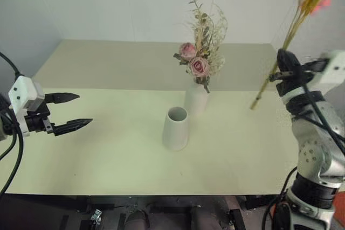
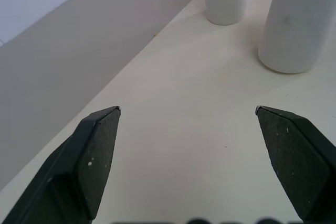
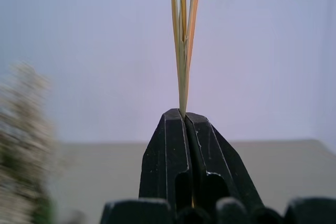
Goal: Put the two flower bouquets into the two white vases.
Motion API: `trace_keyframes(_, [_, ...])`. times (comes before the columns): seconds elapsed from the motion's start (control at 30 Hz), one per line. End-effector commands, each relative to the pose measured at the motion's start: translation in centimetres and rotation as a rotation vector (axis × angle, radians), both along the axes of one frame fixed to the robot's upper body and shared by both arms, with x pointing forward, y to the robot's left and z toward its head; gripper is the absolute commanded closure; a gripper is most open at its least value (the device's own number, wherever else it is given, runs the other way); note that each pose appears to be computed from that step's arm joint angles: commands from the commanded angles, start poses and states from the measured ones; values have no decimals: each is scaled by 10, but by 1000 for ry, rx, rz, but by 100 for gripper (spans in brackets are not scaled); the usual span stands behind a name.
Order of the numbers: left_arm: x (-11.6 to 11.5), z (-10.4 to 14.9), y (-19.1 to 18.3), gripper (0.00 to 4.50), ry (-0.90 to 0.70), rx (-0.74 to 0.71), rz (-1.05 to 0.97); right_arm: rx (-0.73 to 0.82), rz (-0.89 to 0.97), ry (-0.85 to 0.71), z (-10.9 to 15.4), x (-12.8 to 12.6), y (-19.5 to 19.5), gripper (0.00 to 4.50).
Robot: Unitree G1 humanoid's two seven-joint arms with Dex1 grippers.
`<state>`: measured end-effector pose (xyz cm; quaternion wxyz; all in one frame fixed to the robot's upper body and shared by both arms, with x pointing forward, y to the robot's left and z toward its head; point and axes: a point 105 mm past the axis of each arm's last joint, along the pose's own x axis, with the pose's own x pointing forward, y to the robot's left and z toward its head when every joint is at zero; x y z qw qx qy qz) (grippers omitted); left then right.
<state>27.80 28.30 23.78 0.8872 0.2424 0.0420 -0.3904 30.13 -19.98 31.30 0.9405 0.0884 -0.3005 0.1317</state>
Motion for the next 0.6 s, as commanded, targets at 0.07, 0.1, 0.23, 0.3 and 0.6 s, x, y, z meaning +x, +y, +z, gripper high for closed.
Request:
trace_keyframes(0.07, [1, 8, 1, 0, -40, 31, 3, 12, 297, -256, 32, -45, 44, 449])
trace_keyframes(0.1, [1, 8, 2, 0, -41, 34, 7, 18, 358, -271, 34, -50, 55, 449])
trace_keyframes(0.23, [0, 9, 1, 0, -44, 31, 11, 45, 522, -307, 39, -60, 84, 449])
trace_keyframes(0.3, [-3, 8, 1, 0, -41, 27, 10, 60, 583, -311, 40, -60, 96, 449])
trace_keyframes(0.6, [-14, 10, 9, 0, -39, 40, 42, 3, 653, -268, 20, -44, 125, 449])
